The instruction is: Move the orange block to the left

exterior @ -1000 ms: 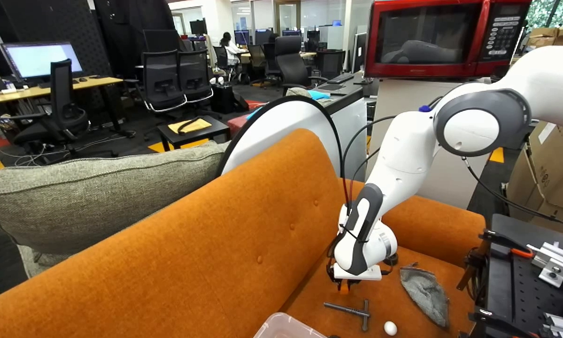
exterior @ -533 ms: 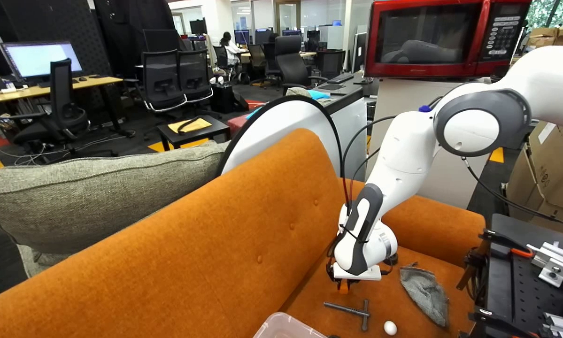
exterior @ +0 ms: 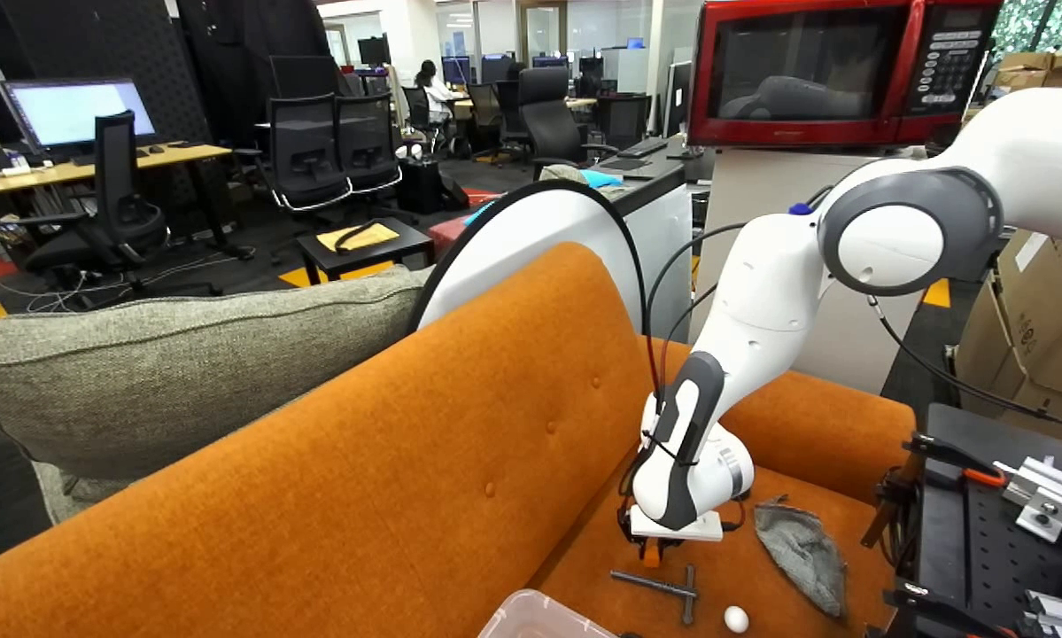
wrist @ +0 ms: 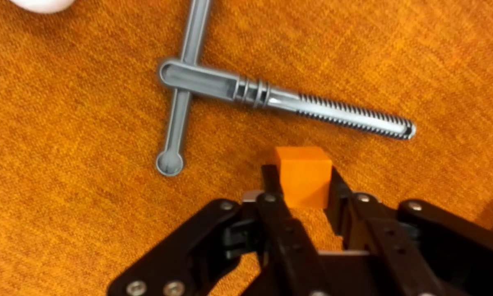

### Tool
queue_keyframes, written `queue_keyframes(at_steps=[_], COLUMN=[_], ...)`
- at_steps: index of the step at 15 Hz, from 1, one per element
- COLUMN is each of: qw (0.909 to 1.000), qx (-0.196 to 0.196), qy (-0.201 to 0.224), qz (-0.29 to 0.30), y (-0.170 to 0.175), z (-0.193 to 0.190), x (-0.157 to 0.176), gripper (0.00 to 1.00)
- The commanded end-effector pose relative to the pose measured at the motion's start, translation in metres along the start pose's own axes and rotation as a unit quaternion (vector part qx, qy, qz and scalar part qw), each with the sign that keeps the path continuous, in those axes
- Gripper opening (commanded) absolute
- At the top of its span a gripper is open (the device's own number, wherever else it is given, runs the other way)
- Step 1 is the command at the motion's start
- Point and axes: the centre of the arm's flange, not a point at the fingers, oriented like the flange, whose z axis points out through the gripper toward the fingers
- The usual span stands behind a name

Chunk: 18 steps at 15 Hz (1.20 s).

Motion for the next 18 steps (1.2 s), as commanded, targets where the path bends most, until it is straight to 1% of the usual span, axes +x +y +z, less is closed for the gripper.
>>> queue_keyframes(at_steps=[1,4,6,8,11,16,18], qw=[0.9999,0.9982,0.9971,0.9965,0.9973,0.9975,0.9980], qx=[-0.005,-0.008,-0.001,0.005,0.013,0.008,0.008], qy=[0.016,0.060,0.076,0.083,0.072,0.070,0.062], qz=[-0.002,-0.006,-0.003,-0.006,-0.005,0.007,0.008], y=[0.010,0.015,0.018,0.019,0.016,0.016,0.017], z=[-0.012,-0.019,-0.021,-0.024,-0.021,-0.010,-0.003], x=[-0.023,-0.033,-0.027,-0.025,-0.020,-0.009,-0.005], gripper=[0.07,0.07,0.07,0.07,0.07,0.07,0.07])
